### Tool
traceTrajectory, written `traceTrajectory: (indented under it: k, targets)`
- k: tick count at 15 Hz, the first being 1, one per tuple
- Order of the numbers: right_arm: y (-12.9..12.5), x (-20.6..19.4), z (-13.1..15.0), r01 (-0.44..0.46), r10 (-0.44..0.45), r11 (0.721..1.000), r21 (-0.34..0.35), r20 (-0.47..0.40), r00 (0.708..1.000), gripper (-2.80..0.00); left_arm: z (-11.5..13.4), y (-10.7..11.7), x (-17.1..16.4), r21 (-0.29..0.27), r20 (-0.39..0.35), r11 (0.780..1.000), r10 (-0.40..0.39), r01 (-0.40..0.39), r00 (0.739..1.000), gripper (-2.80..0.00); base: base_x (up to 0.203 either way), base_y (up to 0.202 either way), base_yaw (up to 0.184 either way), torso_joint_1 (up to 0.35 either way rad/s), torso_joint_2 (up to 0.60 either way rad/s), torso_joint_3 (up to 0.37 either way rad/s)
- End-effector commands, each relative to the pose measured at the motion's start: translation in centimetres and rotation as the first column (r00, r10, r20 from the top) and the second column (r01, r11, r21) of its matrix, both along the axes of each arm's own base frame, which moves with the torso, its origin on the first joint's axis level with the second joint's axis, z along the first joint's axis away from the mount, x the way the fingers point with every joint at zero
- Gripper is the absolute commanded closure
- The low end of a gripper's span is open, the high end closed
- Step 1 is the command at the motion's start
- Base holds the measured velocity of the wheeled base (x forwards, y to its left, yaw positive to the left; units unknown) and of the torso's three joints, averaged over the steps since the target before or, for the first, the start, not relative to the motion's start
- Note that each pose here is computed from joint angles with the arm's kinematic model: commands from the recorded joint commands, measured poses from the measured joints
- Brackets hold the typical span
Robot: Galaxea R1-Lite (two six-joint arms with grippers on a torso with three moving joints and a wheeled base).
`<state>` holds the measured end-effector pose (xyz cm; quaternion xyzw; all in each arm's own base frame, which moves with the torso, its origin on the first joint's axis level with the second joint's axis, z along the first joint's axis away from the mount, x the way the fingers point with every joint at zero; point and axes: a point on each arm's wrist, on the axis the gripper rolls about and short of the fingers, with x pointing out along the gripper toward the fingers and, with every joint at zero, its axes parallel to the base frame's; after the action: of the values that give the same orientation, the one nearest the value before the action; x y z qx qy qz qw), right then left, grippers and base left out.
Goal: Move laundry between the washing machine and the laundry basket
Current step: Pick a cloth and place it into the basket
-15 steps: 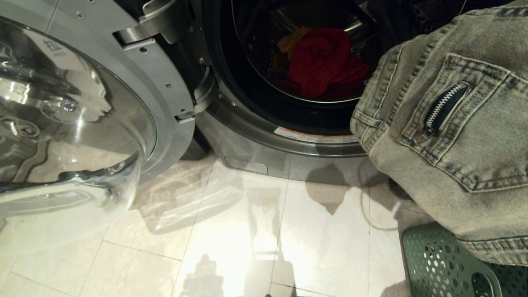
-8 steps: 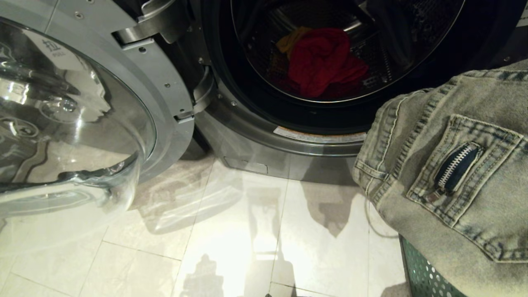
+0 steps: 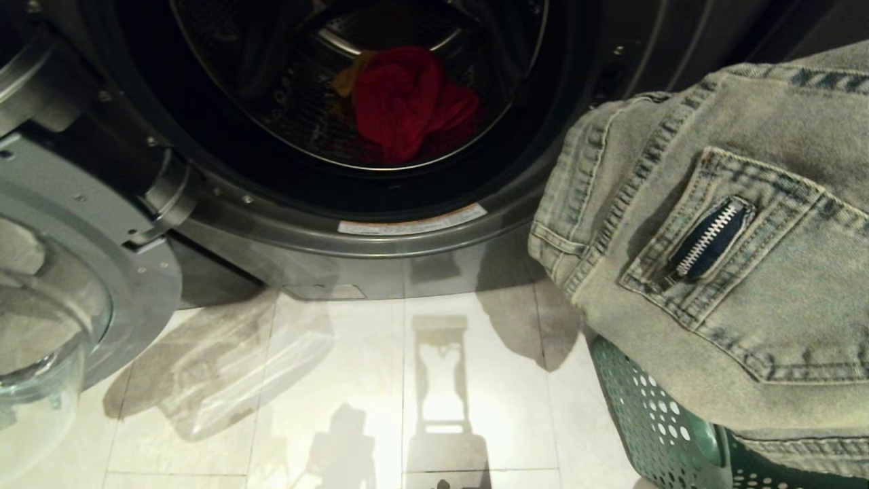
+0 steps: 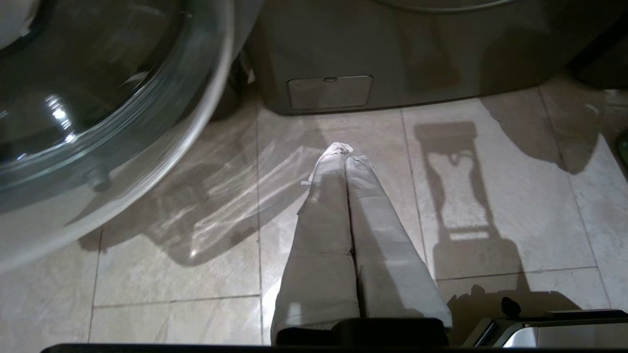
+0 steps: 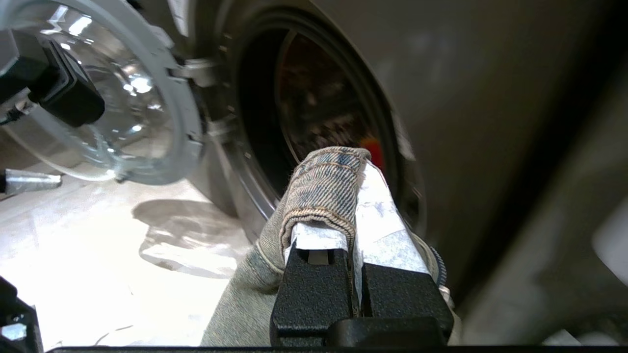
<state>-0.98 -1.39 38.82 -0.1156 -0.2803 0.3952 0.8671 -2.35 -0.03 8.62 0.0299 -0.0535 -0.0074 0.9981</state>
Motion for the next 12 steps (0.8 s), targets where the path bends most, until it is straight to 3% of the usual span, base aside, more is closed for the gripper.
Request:
traceTrajectory:
  k: [1, 8, 10, 12]
  targets:
    - [0.2, 0.2, -0.2, 0.002, -0.002, 1.000, -0.010, -0.005, 1.000, 0.00, -1.1, 0.0, 0.3, 0.001, -0.041, 1.000, 0.001, -0.001, 0.999, 0.00, 0.004, 0.006, -0.172, 0.000, 0.00, -0.002]
    - [1.3, 0.9, -1.7, 0.004, -0.008, 0.998, -0.057, -0.060, 0.998, 0.00, -1.1, 0.0, 0.3, 0.001, -0.041, 1.000, -0.002, 0.002, 0.999, 0.00, -0.001, 0.006, -0.171, 0.002, 0.00, 0.002]
    - [1.8, 1.3, -2.8, 0.013, -0.020, 0.996, -0.083, -0.096, 0.995, 0.00, -1.1, 0.0, 0.3, 0.001, -0.041, 1.000, 0.000, 0.000, 0.999, 0.00, -0.002, 0.002, -0.088, 0.002, 0.00, 0.002]
    - [2.2, 1.8, -4.3, 0.073, -0.090, 0.992, -0.107, -0.157, 0.983, 0.00, -1.1, 0.0, 0.3, 0.002, -0.041, 1.000, 0.001, -0.001, 0.999, 0.00, 0.000, 0.000, 0.000, 0.000, 0.00, 0.000]
